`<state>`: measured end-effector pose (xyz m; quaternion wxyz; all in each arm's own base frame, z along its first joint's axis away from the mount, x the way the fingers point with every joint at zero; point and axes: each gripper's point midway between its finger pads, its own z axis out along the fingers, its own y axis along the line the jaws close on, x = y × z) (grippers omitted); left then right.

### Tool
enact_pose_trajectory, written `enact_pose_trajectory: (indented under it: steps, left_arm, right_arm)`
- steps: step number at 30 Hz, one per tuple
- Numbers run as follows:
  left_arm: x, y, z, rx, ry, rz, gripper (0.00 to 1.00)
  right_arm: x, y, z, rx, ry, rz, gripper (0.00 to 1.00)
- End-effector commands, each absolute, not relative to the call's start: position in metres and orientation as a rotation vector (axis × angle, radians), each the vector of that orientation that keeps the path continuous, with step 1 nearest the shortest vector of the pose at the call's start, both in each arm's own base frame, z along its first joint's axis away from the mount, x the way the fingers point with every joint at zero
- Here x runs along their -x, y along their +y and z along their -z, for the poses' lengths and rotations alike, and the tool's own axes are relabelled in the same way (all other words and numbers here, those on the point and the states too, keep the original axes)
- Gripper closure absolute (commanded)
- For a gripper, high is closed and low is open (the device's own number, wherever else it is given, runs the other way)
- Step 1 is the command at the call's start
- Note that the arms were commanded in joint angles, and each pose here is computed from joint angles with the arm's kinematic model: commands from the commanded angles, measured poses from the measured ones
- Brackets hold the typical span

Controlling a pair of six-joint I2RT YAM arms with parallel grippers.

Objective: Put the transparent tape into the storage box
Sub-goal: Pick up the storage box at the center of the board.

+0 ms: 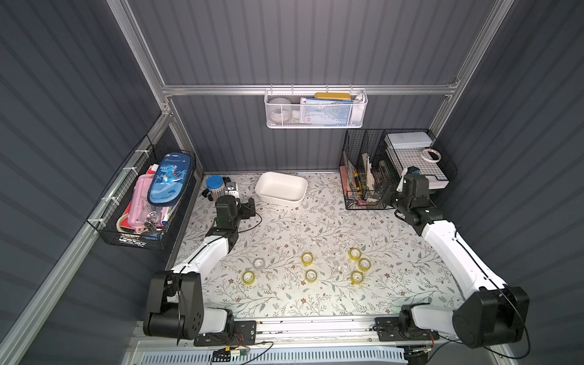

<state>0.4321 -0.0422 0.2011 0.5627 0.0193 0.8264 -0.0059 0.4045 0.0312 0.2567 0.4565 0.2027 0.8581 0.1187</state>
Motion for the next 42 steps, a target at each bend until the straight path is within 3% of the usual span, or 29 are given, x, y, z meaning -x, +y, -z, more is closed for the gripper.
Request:
enact_pose_trajectory:
  steps: [1,3,6,11,23,31,33,36,40,42]
  left_arm:
    - [-0.415,-0.057,-0.208,-0.039,2.017,0.098,0.01]
    - [-0.411,-0.066,-0.223,-0.045,1.994,0.122,0.01]
    - [-0.407,-0.080,-0.240,-0.066,1.988,0.134,0.01]
    - [-0.397,-0.098,-0.260,-0.084,1.999,0.161,0.01]
    - [-0.366,-0.100,-0.255,-0.072,2.110,0.202,0.01]
    - [-0.354,-0.096,-0.248,-0.077,2.147,0.188,0.01]
    - [-0.354,-0.095,-0.246,-0.079,2.153,0.182,0.01]
    - [-0.354,-0.095,-0.247,-0.089,2.157,0.171,0.01]
    - [-0.357,-0.096,-0.245,-0.101,2.157,0.168,0.01]
    - [-0.359,-0.098,-0.243,-0.105,2.159,0.175,0.01]
  right_arm:
    - [-0.366,0.051,-0.211,-0.776,2.368,-0.482,0.01]
    - [-0.389,0.098,-0.229,-0.616,2.254,-0.810,0.01]
    - [-0.410,0.136,-0.234,-0.423,2.301,-0.684,0.01]
    - [-0.443,0.206,-0.196,-0.152,2.509,-0.575,0.01]
    - [-0.524,0.295,-0.118,-0.030,2.510,-0.673,0.04]
    - [-0.544,0.340,-0.084,0.028,2.503,-0.686,0.07]
    - [-0.545,0.348,-0.067,0.042,2.531,-0.664,0.14]
    - [-0.544,0.350,-0.051,0.049,2.561,-0.628,0.33]
    - [-0.542,0.345,-0.054,0.057,2.563,-0.572,0.77]
    - [-0.542,0.341,-0.061,0.062,2.554,-0.546,0.90]
